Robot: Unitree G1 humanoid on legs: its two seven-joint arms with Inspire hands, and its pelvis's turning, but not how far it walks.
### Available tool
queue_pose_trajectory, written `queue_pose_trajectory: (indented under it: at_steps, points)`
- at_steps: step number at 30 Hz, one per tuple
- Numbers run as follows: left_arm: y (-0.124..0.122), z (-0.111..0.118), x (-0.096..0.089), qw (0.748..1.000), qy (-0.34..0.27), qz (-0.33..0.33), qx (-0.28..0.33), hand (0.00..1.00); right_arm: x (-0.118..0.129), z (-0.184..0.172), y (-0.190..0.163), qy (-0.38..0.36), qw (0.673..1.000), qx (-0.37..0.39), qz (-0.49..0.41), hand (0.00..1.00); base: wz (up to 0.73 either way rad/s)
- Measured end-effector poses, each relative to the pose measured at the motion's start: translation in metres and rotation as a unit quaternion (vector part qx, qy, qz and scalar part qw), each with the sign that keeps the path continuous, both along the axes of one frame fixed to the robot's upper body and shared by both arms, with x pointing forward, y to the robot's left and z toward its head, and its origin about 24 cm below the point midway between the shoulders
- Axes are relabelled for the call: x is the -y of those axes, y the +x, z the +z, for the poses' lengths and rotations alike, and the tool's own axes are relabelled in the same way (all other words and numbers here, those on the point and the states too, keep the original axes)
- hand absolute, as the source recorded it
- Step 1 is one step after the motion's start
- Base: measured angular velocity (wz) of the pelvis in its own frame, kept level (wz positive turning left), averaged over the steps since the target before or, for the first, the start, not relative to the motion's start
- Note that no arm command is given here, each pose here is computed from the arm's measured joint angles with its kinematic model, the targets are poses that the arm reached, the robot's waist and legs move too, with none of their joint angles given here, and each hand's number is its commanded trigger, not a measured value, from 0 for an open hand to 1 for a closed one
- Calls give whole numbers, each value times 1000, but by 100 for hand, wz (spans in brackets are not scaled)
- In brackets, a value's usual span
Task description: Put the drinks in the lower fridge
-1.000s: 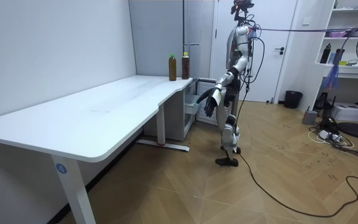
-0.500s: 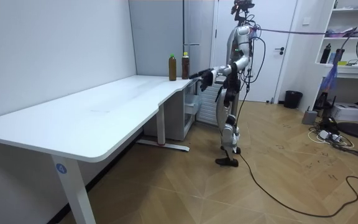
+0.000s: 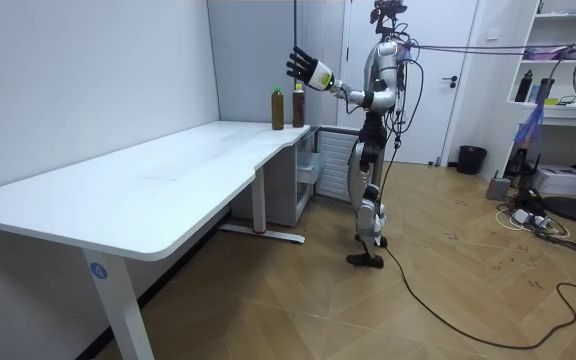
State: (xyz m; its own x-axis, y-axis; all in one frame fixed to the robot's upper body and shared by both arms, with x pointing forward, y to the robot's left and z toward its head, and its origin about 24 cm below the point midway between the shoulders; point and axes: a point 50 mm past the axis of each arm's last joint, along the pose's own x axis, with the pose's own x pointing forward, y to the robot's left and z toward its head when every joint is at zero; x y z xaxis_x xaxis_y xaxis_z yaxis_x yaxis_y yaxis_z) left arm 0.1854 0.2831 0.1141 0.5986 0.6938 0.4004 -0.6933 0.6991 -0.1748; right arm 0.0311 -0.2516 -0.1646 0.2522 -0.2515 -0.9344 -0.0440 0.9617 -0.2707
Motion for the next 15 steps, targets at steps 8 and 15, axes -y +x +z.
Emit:
queue_pose_trajectory:
  at_steps: [8, 15]
  points:
    - [12, 34, 26, 989, 65, -128, 48, 0, 5, 1, 0, -6, 1000, -15, 22, 0, -1]
    - [20, 45, 49, 967, 99, -228, 54, 0, 5, 0, -1, -1, 999, -35, 42, 0, -6]
